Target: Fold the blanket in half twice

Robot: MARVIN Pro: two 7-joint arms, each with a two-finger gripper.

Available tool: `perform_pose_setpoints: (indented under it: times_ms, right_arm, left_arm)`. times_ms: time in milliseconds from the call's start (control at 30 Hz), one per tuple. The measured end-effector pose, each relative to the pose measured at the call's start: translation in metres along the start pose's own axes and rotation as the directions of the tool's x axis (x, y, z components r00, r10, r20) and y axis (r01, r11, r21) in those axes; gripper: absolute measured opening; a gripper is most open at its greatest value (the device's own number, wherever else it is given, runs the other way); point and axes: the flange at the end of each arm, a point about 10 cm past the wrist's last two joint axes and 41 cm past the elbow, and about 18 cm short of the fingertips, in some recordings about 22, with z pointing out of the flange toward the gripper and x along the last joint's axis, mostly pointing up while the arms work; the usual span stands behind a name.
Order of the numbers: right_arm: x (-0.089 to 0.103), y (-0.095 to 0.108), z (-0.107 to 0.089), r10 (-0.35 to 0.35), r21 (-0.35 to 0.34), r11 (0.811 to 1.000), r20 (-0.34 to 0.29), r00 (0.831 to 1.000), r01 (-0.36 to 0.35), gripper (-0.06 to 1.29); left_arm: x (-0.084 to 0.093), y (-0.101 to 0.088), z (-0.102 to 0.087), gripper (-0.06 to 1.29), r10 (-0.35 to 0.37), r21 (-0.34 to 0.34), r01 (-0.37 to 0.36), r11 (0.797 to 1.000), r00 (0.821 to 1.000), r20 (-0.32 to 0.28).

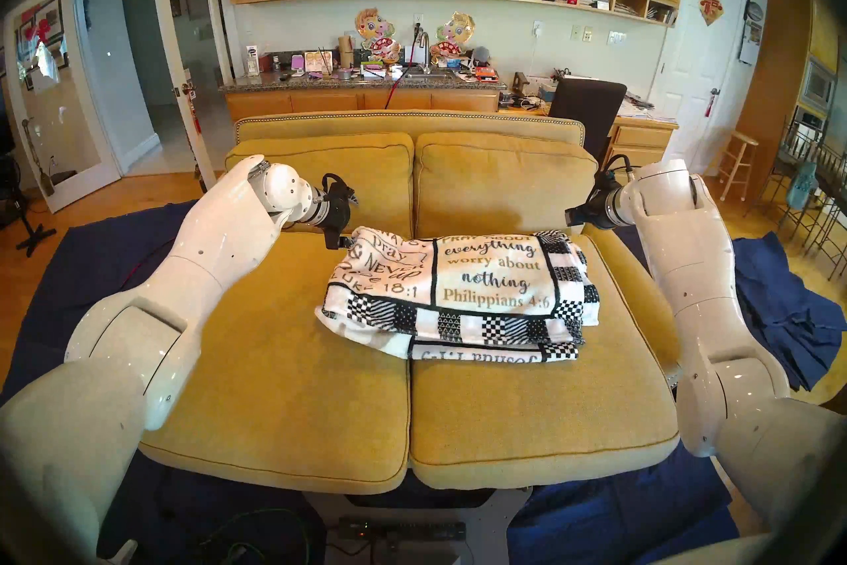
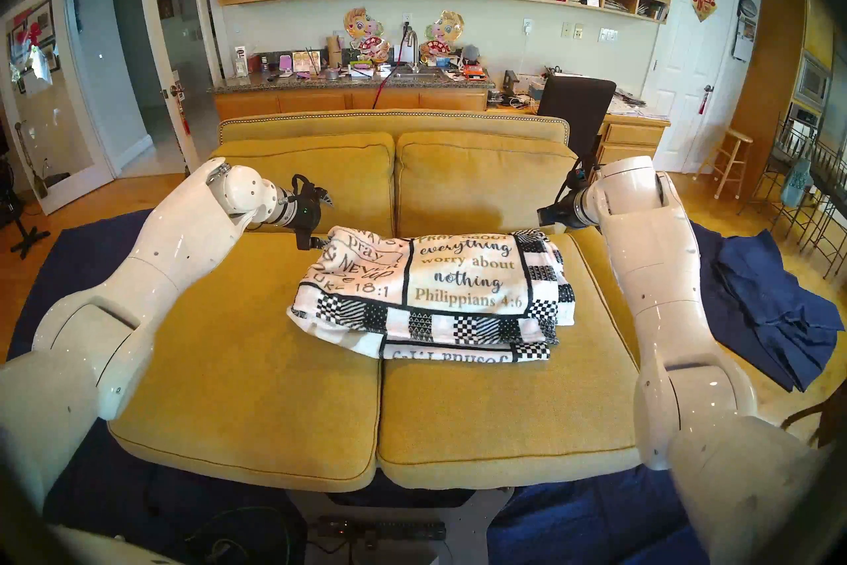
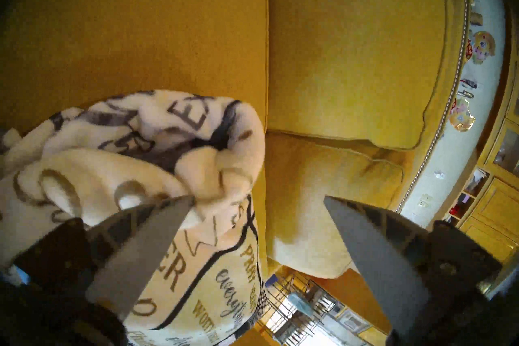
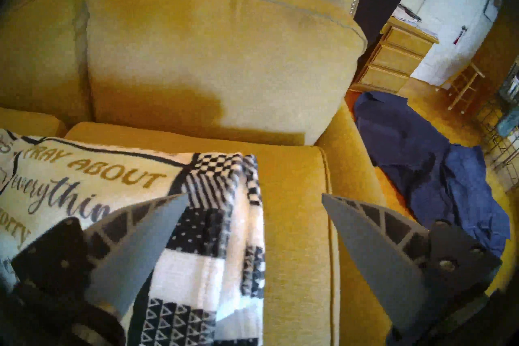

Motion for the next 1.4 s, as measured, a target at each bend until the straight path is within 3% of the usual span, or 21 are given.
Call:
perform_pose_setpoints:
  times_ms: [500,900,1400]
  right_arm:
    - [0.036,-0.010,-0.015,-0.013,-0.048,0.999,-0.079,0.997,0.009,1.21]
    - [0.079,-0.008,-0.060,-0.029,-0.100,0.995,-0.231,0.973,0.006,1.21]
    - [0.097,-0.009,-0.107,-0.049,-0.137,0.991,-0.354,0.934,0.000,1.21]
  left_arm:
    - [0.001,0.032,-0.013,1.22,0.033,-0.047,-0.035,0.998,0.998,-0.047]
    - [0.026,0.076,-0.064,1.22,0.096,-0.152,-0.104,0.983,0.994,-0.053]
    - [0.058,0.105,-0.120,1.22,0.127,-0.198,-0.132,0.971,0.991,-0.041]
